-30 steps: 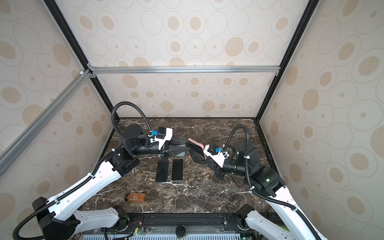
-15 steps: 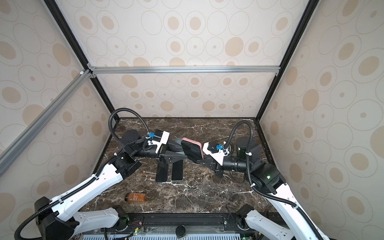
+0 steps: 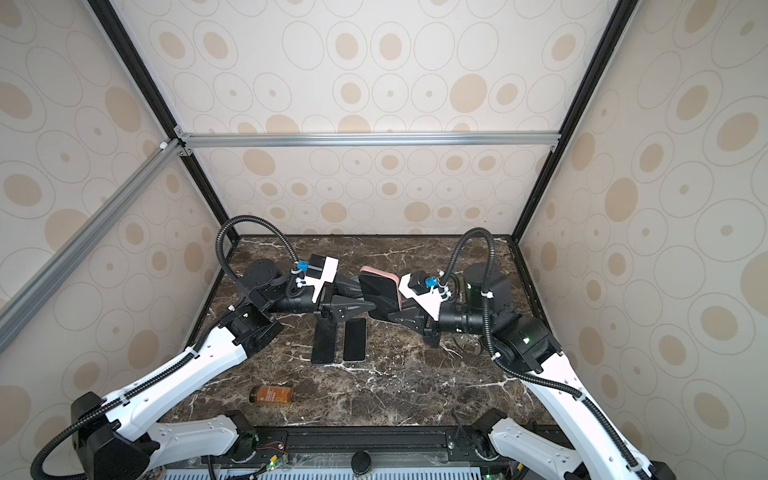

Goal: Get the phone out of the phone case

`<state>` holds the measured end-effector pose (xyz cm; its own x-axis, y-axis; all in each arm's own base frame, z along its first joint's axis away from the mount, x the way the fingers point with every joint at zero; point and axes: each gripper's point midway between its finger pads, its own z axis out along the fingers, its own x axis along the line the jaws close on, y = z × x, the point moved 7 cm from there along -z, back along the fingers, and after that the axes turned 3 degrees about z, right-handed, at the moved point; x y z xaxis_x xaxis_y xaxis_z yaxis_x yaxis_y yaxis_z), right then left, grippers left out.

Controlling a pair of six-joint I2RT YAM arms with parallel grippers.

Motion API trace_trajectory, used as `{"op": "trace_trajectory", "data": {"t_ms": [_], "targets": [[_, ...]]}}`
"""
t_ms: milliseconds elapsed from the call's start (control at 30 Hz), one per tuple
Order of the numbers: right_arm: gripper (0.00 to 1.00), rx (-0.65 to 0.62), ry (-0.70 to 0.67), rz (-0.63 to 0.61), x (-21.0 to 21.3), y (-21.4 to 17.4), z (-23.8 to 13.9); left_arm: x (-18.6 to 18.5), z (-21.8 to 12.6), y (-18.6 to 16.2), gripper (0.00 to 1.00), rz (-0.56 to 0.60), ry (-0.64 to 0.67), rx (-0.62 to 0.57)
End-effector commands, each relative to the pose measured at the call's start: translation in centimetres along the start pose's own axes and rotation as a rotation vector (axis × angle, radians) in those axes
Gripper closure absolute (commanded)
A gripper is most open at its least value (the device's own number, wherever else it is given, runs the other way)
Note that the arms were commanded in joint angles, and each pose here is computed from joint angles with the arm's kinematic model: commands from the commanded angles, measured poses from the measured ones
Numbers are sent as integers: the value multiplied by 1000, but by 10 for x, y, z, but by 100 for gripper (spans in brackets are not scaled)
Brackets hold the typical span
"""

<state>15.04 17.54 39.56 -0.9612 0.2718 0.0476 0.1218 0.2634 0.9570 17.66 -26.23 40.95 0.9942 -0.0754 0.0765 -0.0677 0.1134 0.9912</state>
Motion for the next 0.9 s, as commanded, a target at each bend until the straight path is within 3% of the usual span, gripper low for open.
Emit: {"op": "trace_trajectory", "data": {"t_ms": [0,100,200,233,333,433,600,733,867], "targets": [[100,-195,37,-147,6,45,-5,-13,11,-20,78,-60,-105,61],[100,-184,17,-153,7,41,-8,-14,6,-12,85,-29,-80,48],[97,-166,2,-156,10,34,-13,-14,1,-4,98,4,-47,46],[93,-157,-3,-154,12,31,-14,-13,-1,-3,100,7,-30,55],[64,-125,-53,-145,14,20,-22,-9,-7,4,100,62,60,90],[49,-128,-163,-125,13,14,-33,1,-14,6,100,128,212,162],[45,-125,-320,-32,2,22,-46,9,-17,-3,100,249,318,343],[45,-3,-284,59,-3,33,-39,2,-6,-14,100,372,342,476],[45,90,-238,113,-8,42,-32,-5,0,-17,100,434,322,499]]}}
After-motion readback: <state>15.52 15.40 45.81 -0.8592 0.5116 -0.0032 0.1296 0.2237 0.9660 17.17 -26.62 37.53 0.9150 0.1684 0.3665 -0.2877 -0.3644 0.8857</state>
